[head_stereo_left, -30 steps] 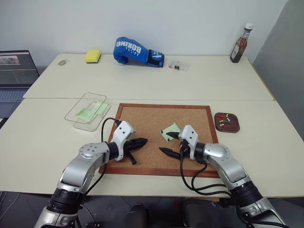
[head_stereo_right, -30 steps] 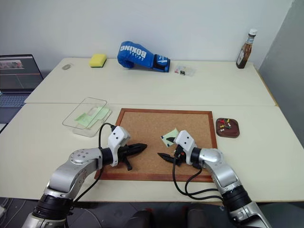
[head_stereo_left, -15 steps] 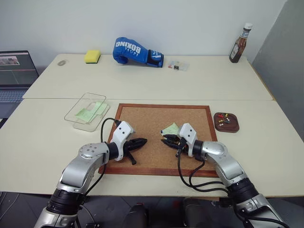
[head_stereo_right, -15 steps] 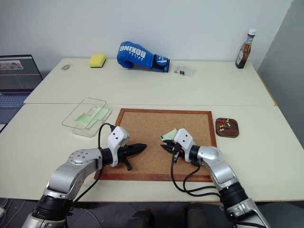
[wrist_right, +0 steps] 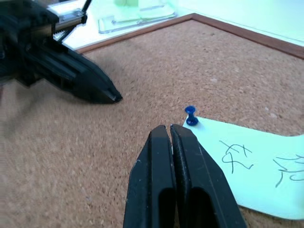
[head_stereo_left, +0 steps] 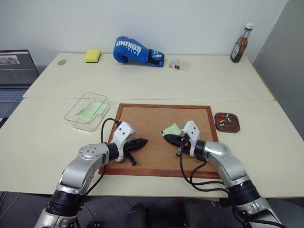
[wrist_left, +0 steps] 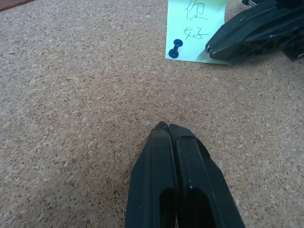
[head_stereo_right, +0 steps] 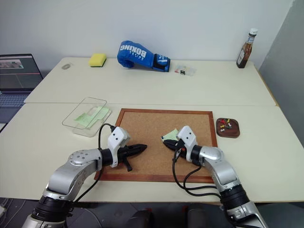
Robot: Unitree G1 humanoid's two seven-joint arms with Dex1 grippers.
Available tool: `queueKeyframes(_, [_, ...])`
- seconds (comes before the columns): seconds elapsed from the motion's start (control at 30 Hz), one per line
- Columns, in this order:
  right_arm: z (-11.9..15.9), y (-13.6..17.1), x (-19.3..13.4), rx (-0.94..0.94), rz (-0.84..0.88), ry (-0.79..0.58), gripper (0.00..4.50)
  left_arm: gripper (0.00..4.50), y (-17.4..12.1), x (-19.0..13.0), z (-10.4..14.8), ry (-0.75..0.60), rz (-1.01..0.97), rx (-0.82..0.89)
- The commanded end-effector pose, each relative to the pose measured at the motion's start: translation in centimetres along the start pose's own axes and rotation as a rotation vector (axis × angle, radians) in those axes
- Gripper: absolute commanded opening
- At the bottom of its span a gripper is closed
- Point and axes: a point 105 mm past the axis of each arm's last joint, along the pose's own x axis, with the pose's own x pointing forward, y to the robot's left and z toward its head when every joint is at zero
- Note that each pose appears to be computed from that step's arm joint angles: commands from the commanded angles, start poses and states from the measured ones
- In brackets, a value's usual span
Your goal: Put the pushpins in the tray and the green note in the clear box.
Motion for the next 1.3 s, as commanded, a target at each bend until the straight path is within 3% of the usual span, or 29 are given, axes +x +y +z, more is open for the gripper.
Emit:
queueKeyframes(0.03, [4.5, -0.3, -0.9, -0.068, -0.015, -0.106, 0.02, 0.00, -0.2, -0.1, -1.9, 0.070, -0.007, -0.039])
queueKeyframes(0.2, [5.7, -1.2, -1.8, -0.070, -0.073, -0.121, 0.02, 0.00, -0.4, -0.1, -2.0, 0.072, -0.012, -0.041])
queueKeyframes(0.33, [6.1, -4.6, -4.0, -0.094, -0.259, -0.103, 0.02, 0.00, -0.4, 0.0, -1.9, 0.070, -0.013, -0.038])
queueKeyframes(0.43, [5.7, -8.5, -7.4, -0.287, -0.482, -0.011, 0.02, 0.00, -0.4, 0.0, -2.0, 0.071, -0.013, -0.037])
queueKeyframes(0.63, [4.2, -12.7, -13.1, -0.578, -0.696, 0.193, 0.02, 0.00, -0.6, 0.0, -2.2, 0.070, -0.021, -0.038])
queueKeyframes(1.13, [0.4, -13.6, -13.7, -0.628, -0.692, 0.321, 0.02, 0.00, -0.3, 0.4, -1.3, 0.054, -0.027, -0.016])
queueKeyframes(1.3, [0.1, -14.0, -14.1, -0.633, -0.707, 0.337, 0.96, 0.00, -0.3, 0.3, -1.4, 0.056, -0.023, -0.015])
